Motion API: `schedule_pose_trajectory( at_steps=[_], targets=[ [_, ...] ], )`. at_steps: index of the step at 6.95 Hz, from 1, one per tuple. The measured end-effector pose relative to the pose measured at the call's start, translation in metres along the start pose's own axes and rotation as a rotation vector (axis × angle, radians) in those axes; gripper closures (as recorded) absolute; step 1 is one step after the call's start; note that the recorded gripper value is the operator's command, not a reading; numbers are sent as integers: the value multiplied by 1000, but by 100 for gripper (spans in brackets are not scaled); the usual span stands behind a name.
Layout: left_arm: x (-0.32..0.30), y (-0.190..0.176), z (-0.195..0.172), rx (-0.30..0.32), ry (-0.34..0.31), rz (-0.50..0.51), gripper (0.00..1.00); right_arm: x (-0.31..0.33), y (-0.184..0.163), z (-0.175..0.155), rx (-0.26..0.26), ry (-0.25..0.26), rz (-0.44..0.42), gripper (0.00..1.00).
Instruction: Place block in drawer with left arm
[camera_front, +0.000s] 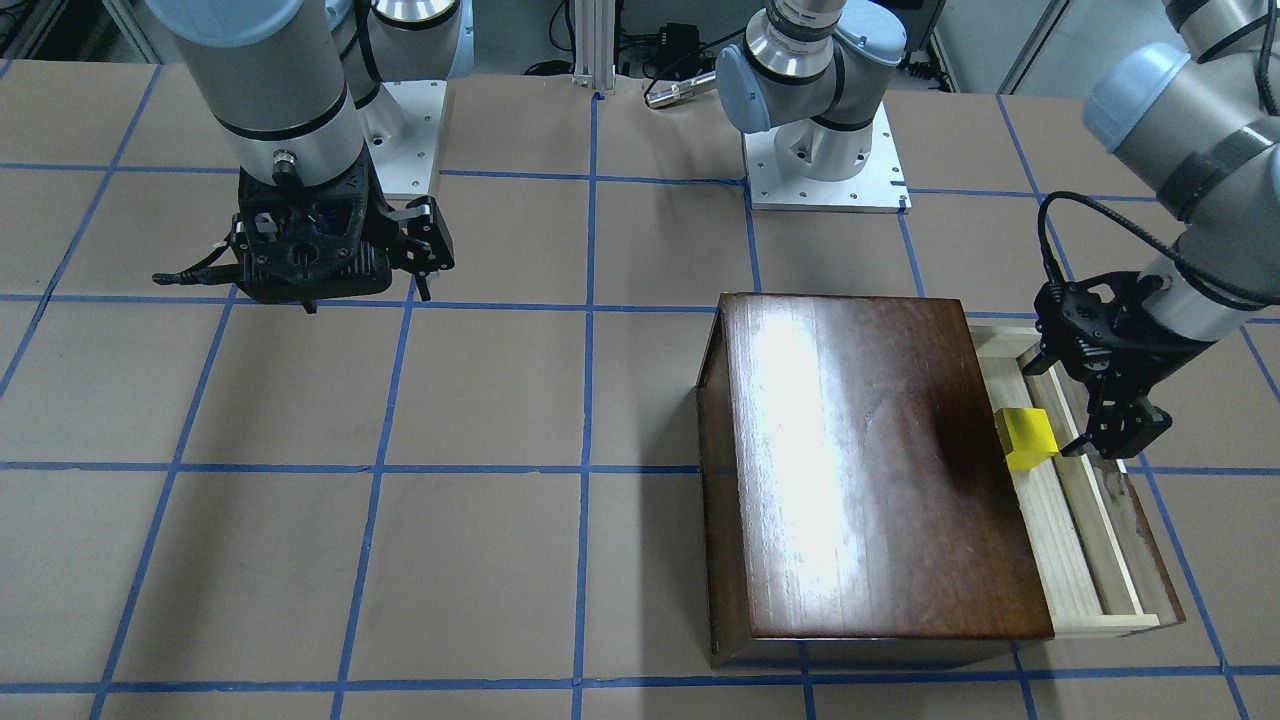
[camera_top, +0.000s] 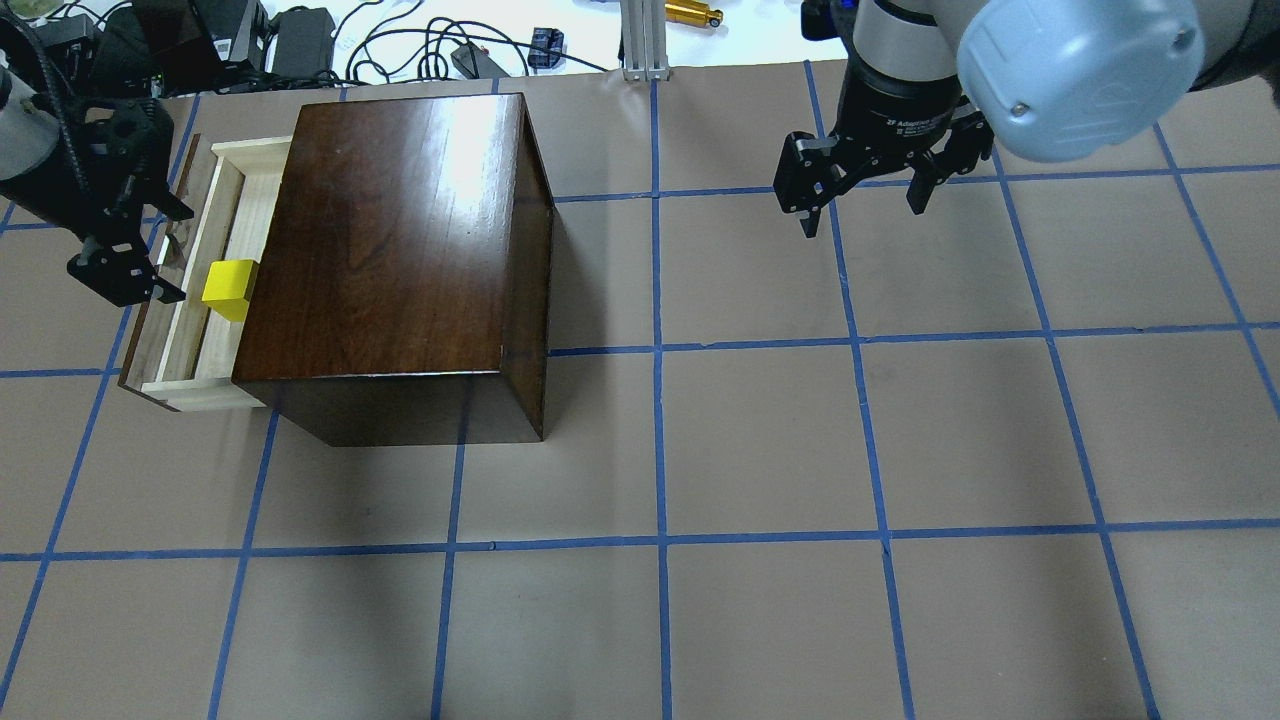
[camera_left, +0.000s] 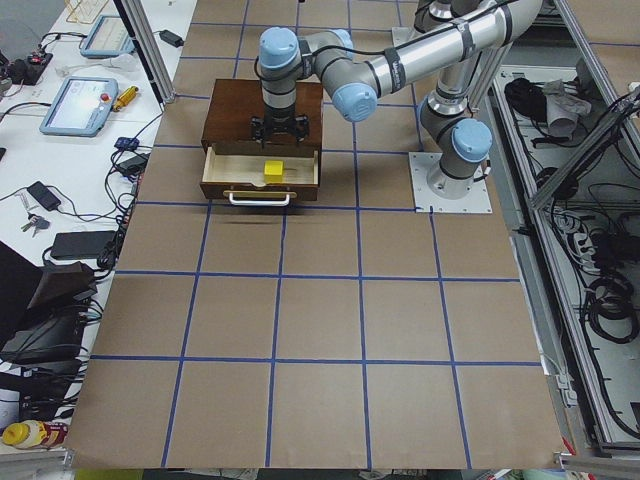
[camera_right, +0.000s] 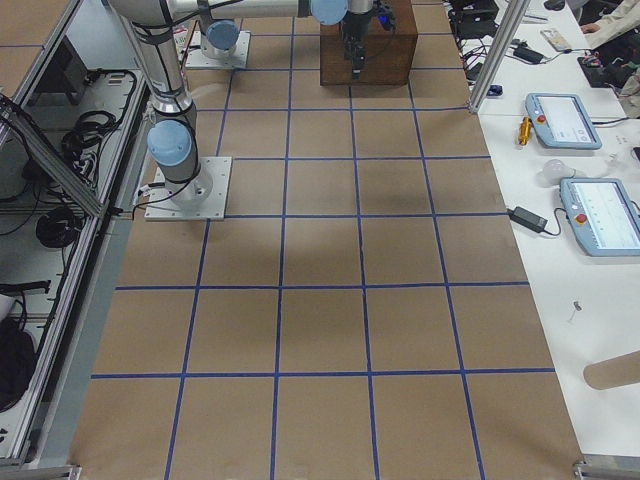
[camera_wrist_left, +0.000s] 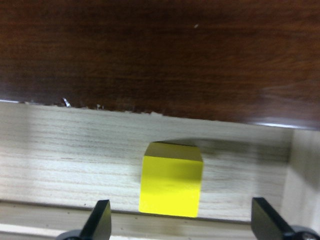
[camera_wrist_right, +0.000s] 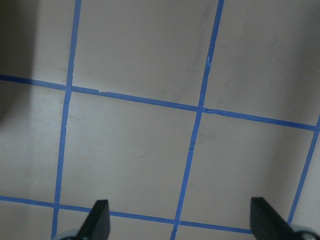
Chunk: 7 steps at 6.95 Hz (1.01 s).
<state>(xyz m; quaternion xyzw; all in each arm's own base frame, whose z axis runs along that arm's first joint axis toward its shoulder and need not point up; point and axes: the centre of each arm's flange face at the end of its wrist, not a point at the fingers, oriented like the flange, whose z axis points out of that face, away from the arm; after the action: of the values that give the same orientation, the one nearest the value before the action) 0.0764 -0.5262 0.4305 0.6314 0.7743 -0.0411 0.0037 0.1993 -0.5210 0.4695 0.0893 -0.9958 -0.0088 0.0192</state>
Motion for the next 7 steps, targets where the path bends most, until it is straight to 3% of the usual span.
schedule_pose_trajectory(
  at_steps=[1, 3, 5, 7],
  targets=[
    [13, -6, -19, 1, -8, -116, 0, 0, 0, 0, 0, 0, 0, 0],
    [30, -35, -43, 10, -39, -444, 0, 0, 0, 0, 0, 1, 0, 0],
    [36, -88, -59, 27, -68, -757, 0, 0, 0, 0, 0, 1, 0, 0],
    [44, -139, -68, 32, -83, -994, 0, 0, 0, 0, 0, 1, 0, 0]
  ],
)
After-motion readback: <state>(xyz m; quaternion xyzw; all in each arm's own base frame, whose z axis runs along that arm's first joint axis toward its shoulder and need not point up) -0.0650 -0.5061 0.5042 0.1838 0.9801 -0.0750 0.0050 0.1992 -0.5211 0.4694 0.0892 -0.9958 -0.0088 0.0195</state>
